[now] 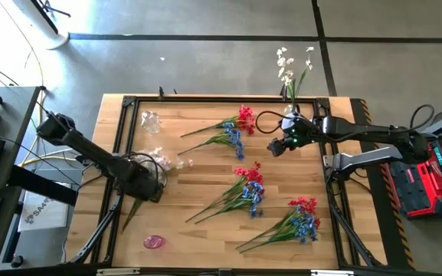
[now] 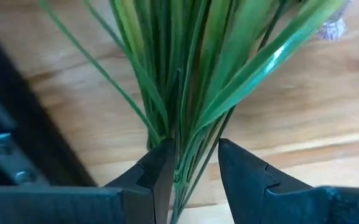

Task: Sort flowers into vase by color
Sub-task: Put the right white flowers into the right transparent vase

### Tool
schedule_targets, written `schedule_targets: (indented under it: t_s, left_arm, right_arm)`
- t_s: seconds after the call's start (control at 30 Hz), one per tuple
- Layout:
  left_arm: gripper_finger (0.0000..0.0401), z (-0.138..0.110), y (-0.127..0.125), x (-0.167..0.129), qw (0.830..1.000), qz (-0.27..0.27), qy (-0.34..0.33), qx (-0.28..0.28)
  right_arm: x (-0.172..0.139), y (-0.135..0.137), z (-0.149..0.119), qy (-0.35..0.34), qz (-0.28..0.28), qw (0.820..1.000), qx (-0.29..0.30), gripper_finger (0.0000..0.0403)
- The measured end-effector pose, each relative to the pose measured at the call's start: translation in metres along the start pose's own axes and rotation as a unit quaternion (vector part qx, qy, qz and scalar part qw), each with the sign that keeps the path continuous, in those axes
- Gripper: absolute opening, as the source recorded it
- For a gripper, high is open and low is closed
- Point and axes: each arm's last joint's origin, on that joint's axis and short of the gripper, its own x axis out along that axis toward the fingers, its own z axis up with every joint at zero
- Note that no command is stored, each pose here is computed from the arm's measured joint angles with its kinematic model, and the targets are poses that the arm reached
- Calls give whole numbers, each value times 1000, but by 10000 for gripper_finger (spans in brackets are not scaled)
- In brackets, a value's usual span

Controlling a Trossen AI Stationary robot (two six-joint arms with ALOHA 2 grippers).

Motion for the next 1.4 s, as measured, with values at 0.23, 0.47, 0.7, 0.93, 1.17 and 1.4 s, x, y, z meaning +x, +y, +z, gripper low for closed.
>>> schedule_targets:
  t_s: [0.23, 0.47, 0.7, 0.93, 1.17, 1.4]
  left_arm:
    - [90, 1, -11, 13, 999, 13, -7, 29]
    - [8, 0, -26, 8, 999, -2, -3, 52]
    - [5, -10, -43, -50, 988, -128, -16, 84]
    - [1, -10, -27, -116, 937, -297, -171, 60]
    - [1, -4, -5, -163, 820, -416, -387, 74]
    - [1, 4, -25, -182, 753, -433, -461, 181]
  right_arm:
    - [0, 5, -6, 5, 2, 1000, -5, 252]
    - [0, 11, -12, 9, 6, 1000, -11, 252]
    - [-1, 20, -16, 47, 73, 995, -44, 252]
    - [-3, 31, -8, 22, 143, 988, -52, 252]
    - [-8, 45, 1, -39, 216, 972, -84, 252]
    - [-22, 67, 18, -143, 342, 918, -140, 252]
